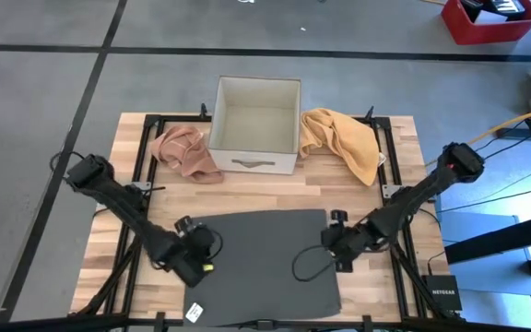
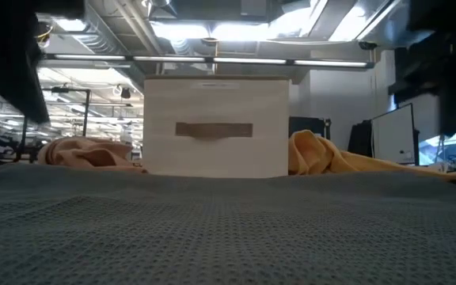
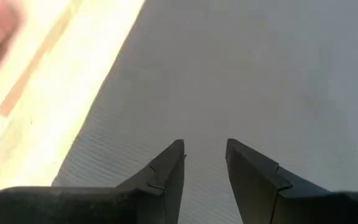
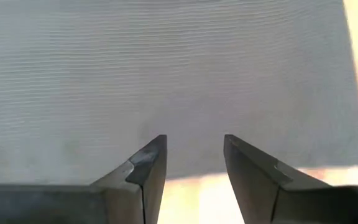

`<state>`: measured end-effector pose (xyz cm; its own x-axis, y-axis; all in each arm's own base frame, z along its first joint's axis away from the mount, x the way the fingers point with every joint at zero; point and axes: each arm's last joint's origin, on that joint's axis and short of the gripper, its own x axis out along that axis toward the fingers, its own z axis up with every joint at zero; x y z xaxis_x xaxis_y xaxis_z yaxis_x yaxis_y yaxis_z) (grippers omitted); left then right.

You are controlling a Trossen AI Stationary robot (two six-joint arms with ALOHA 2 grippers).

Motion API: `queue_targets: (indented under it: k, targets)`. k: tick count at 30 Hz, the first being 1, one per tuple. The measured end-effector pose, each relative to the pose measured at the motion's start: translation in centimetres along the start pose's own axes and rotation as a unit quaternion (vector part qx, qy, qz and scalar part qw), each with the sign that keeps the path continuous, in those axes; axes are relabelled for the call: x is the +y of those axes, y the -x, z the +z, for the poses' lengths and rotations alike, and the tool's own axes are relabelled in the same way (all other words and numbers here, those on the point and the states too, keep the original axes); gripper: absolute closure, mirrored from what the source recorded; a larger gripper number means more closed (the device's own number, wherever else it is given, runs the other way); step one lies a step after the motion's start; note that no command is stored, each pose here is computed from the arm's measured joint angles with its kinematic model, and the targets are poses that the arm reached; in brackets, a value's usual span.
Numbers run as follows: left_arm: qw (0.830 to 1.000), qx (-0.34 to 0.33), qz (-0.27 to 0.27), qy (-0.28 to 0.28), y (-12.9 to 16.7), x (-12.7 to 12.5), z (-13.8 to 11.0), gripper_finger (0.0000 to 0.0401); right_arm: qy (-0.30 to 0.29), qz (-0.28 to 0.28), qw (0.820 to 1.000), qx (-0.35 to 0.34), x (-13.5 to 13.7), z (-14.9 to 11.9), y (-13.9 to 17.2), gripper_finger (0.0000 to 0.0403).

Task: Fold towel
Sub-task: Fold the dark gray towel

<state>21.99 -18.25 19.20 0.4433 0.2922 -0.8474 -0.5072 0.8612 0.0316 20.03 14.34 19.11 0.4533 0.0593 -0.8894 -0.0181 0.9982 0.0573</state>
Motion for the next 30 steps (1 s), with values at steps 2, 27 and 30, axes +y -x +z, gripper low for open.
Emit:
queue_targets:
  k: [2,27,30]
  targets:
    - [0.999,-0.012,-0.045,0.010,1.8,-0.3,-0.2,0.0291,-0.007,0.018,1.000,-0.016,0.5,-0.4,1.2,0.0240]
    - [0.920,-0.273,-0.255,-0.116,5.4,-5.5,7.2,0.0206,0.045,0.149,0.956,-0.249,5.9,2.5,4.8,0.0239]
    - [0.926,-0.247,-0.245,-0.149,6.9,-6.1,7.0,0.0194,0.073,0.176,0.951,-0.244,7.4,2.9,5.3,0.0239]
